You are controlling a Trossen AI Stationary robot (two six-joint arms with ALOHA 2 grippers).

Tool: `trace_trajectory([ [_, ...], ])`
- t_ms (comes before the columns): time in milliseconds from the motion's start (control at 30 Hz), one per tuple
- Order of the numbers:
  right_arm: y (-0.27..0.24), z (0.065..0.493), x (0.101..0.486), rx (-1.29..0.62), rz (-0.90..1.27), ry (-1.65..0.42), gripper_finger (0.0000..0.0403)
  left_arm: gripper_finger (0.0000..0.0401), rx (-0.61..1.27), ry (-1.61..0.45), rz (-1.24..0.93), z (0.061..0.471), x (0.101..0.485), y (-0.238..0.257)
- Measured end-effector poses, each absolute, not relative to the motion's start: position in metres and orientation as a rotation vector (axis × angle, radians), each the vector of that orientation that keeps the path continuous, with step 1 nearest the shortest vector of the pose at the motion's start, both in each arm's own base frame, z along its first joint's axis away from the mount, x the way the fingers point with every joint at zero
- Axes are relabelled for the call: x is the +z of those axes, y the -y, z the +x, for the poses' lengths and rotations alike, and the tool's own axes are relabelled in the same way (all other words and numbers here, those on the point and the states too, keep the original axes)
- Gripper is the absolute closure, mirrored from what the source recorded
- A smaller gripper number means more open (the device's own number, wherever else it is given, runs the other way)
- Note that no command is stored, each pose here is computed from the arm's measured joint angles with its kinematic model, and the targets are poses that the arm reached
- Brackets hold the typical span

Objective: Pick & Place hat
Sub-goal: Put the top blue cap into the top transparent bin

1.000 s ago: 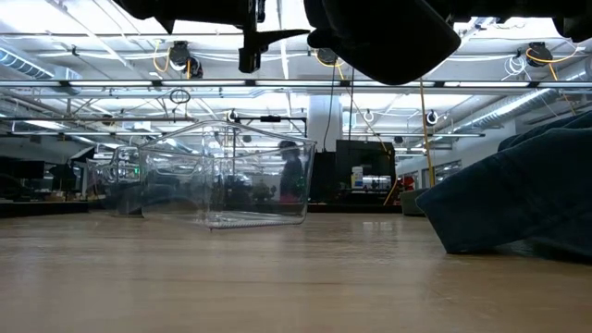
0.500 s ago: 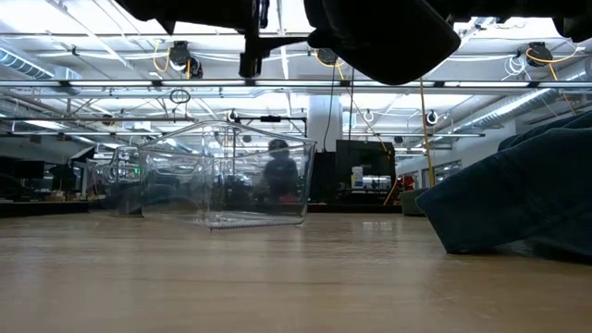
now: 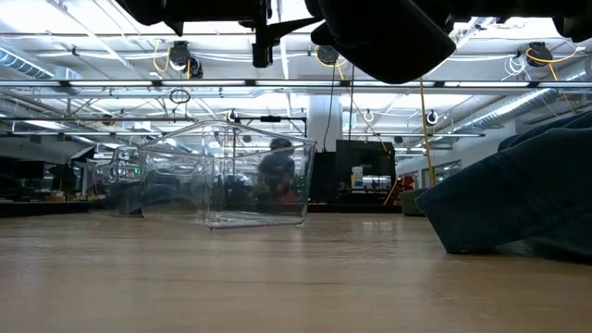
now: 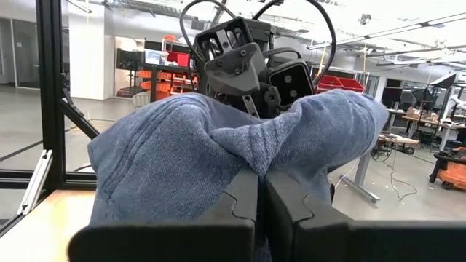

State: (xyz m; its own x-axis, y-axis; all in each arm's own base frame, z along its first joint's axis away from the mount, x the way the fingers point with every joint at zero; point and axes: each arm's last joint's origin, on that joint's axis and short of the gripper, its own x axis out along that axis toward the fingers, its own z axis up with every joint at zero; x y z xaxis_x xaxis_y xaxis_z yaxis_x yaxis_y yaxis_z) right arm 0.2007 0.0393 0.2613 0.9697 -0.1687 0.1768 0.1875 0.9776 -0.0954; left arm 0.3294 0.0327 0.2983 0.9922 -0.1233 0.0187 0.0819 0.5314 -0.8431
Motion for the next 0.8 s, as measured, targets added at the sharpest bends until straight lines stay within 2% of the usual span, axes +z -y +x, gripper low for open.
trace_trajectory([
  [367,-0.0393,0.2007,0.2613,-0.181,-0.112,0.169,0.0403,0.0132,-0.186,-0.001,-1.010,0.3290,0.3049,-0.0305],
  [800,-0.0392,0.2007,0.2613,-0.181,-0.112,0.169,0.0403,0.0134,-0.159,-0.026,-0.987,0.3293,0.3015,-0.0307],
])
